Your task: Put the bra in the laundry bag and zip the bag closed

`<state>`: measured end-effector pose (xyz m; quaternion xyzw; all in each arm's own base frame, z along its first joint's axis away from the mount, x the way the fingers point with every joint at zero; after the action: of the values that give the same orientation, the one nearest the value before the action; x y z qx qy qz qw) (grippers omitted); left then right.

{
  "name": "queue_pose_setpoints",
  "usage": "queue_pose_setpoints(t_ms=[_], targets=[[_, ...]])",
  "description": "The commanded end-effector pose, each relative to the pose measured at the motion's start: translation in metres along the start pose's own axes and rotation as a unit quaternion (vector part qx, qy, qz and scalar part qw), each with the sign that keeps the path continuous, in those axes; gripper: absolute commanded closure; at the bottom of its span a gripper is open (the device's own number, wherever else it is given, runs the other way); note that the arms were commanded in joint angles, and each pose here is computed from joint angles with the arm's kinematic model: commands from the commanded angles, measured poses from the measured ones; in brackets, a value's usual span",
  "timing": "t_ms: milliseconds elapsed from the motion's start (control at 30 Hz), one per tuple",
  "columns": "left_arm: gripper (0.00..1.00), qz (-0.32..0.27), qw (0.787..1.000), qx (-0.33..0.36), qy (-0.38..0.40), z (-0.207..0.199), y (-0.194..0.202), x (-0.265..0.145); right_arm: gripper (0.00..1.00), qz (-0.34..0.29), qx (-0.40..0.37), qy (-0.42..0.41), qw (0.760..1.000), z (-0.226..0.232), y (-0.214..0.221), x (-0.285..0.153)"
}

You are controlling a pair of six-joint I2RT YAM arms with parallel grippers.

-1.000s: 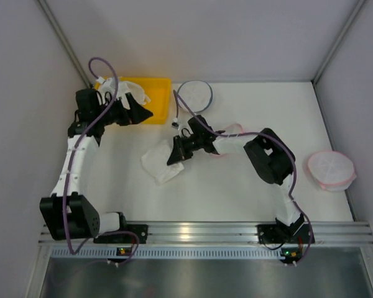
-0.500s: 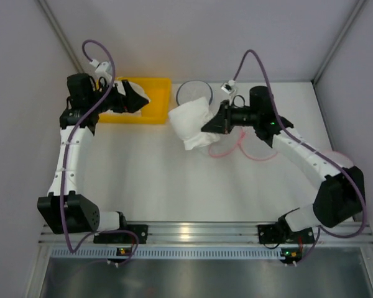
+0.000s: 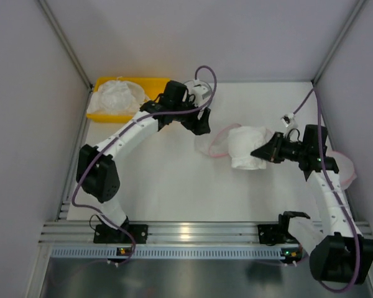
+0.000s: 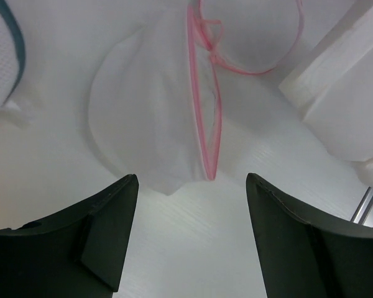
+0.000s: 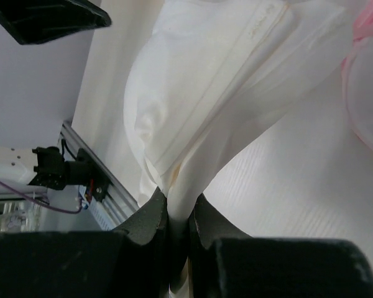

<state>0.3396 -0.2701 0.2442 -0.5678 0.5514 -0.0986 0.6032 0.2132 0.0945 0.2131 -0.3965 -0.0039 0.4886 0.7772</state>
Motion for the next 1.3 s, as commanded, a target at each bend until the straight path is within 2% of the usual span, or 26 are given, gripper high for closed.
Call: queue_pose_setpoints(t_ms=[0,167,200,500,533,667,767,833,900,1067,1167,1267], targets=[[0.25,0.011,0.999,0.044,0.016,-0.022,-0.006,0.032,1.00,-0.004,0.000,0.020,1.000,0.001,0.013,-0.016],[0.34,0.044,0.999,0.023,0.005,-0.019,0.004,0.083,1.00,0.011,0.031,0.028,0.999,-0.008,0.021,-0.012],[0.39,0.037,0.999,0.020,-0.004,-0.016,-0.002,0.086,1.00,0.023,0.046,0.029,0.998,-0.013,0.022,-0.008],[0.60,0.062,0.997,0.024,-0.047,0.007,0.019,0.109,1.00,0.090,0.068,-0.018,0.993,-0.028,0.018,0.017],[0.70,0.064,0.997,0.021,-0.040,0.005,0.021,0.106,1.00,0.096,0.057,-0.032,0.993,-0.024,0.016,0.020],[1.00,0.063,0.998,0.018,-0.006,-0.003,0.025,0.091,1.00,0.179,0.006,-0.078,0.981,-0.004,0.030,0.048],[1.00,0.066,0.998,0.018,0.008,-0.010,0.032,0.076,1.00,0.205,-0.004,-0.091,0.974,0.000,0.026,0.061],[1.00,0.063,0.997,0.014,0.030,-0.017,0.035,0.065,1.00,0.230,0.023,-0.104,0.967,-0.003,0.024,0.070],[1.00,0.071,0.996,0.002,0.044,-0.018,0.046,0.058,1.00,0.255,0.021,-0.123,0.959,-0.007,0.030,0.075],[1.00,0.049,0.996,-0.017,0.072,-0.021,0.043,0.038,1.00,0.315,0.012,-0.177,0.932,0.000,0.056,0.089],[1.00,0.040,0.993,-0.012,0.107,-0.029,0.038,0.031,1.00,0.338,0.009,-0.181,0.923,-0.001,0.064,0.100],[1.00,0.037,0.991,-0.004,0.130,-0.035,0.039,0.025,1.00,0.342,0.007,-0.181,0.922,-0.003,0.055,0.112]])
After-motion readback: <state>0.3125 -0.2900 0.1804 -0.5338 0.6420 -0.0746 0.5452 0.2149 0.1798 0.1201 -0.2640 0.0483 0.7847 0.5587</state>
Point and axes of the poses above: each gripper's point midway between its finger pads, its own x axis out along the fingers, its own z axis along the line the jaws close on, y = z × x, the point moved 5 cm from there along -x, back along the fingers, and after that the axes turned 1 degree about -x, right-handed, at the moved point
